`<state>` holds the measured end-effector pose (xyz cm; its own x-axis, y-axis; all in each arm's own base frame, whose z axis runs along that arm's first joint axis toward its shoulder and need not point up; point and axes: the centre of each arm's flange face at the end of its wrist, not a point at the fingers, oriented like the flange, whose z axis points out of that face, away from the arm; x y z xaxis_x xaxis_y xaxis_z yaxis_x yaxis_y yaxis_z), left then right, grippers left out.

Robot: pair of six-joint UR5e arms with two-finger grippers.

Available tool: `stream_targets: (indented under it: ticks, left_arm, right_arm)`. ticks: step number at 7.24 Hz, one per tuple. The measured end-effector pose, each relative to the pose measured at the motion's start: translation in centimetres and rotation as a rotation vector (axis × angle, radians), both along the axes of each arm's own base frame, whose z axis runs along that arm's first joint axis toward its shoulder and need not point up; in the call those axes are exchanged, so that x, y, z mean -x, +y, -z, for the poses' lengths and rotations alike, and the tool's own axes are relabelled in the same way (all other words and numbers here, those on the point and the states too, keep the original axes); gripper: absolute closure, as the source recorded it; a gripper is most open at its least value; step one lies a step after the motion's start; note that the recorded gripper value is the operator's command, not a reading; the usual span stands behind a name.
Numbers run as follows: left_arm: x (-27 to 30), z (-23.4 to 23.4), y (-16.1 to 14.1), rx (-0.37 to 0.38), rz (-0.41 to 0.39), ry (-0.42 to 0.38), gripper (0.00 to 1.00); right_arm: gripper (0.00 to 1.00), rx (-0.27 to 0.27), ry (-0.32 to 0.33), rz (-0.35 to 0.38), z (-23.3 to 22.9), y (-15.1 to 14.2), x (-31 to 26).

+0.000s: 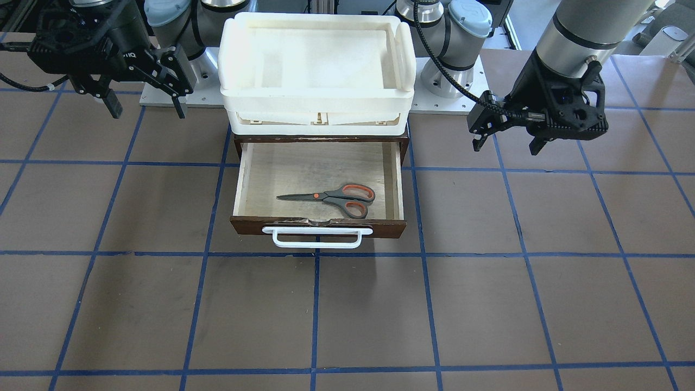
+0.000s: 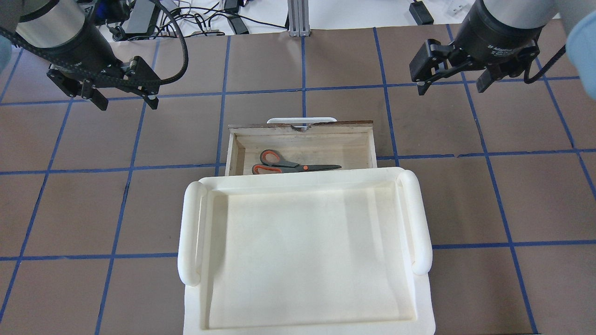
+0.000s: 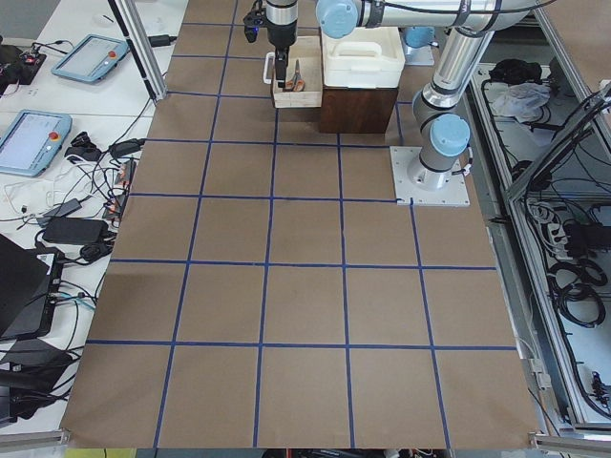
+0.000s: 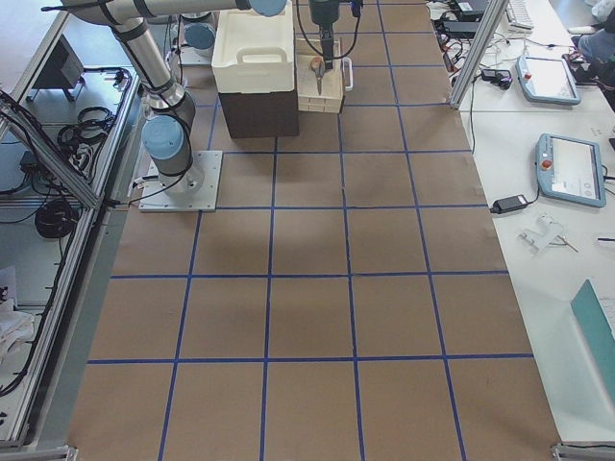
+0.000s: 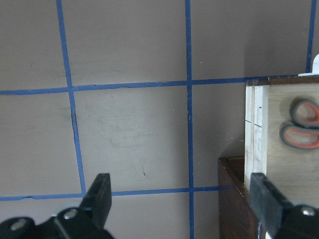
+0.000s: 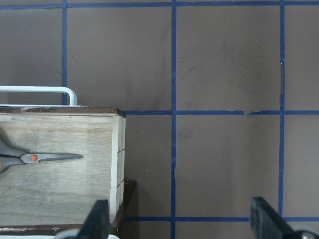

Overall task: Put scissors in drawer and close it
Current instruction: 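Move the left gripper over the drawer's white handle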

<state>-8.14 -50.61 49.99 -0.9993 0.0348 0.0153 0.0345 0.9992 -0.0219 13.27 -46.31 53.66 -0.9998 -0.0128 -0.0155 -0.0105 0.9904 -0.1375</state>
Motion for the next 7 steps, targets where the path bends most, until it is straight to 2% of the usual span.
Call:
stream_targets:
  ticks: [3, 5, 7]
  left_arm:
    - [0.1, 0.6, -0.9, 0.003, -0.004, 0.004, 0.0]
    - [1.2, 2.2, -4.8, 0.049, -0.038, 0.011, 0.0]
    - [4.4, 4.4, -9.8, 0.09, -0.002, 0.017, 0.0]
  right_arm:
    - [0.0, -0.006, 0.001, 0.001, 0.0, 0.0, 0.2]
    - [0.0, -0.01, 0.0, 0.002, 0.1, 0.1, 0.2]
    - [0.0, -0.012, -0.001, 0.001, 0.1, 0.2, 0.2]
